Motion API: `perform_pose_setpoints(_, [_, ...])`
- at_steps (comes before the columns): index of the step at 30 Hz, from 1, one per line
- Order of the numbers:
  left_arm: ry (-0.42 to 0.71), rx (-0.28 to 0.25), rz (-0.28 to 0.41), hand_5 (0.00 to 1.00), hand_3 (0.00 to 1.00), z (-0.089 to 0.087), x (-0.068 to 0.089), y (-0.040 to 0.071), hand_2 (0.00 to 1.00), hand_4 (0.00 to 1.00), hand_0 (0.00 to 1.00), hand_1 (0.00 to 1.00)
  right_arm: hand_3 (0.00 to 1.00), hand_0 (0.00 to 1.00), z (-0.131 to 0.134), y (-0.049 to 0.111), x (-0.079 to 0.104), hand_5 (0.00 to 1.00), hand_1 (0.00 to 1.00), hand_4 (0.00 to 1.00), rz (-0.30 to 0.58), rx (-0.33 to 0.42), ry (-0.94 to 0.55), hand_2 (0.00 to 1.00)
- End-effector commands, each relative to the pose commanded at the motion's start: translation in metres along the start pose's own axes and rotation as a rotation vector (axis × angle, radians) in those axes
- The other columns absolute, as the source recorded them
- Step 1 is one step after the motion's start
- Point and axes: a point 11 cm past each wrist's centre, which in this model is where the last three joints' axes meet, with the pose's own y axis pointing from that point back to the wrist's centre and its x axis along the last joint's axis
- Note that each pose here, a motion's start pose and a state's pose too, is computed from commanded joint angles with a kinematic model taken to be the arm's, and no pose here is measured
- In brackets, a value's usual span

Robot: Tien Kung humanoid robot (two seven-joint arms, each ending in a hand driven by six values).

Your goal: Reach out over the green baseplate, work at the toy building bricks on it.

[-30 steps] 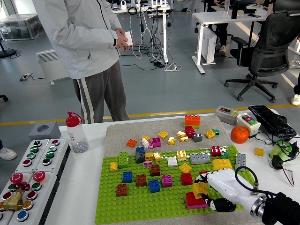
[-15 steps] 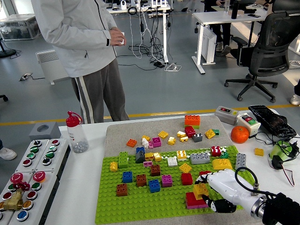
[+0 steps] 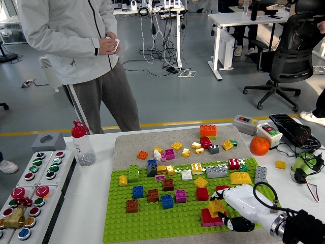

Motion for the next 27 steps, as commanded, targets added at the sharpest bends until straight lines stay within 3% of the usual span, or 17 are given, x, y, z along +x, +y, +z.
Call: perform_pose_setpoints(27, [0.003, -0.007, 0.000, 0.998, 0.440, 0.0034, 0.0000, 0.0004, 0.557, 0.240, 0.664, 0.606, 0.585, 0.479, -0.0033, 0.0002, 0.0004, 0.134, 0.569, 0.332, -0.003, 0.011, -0.006, 0.583])
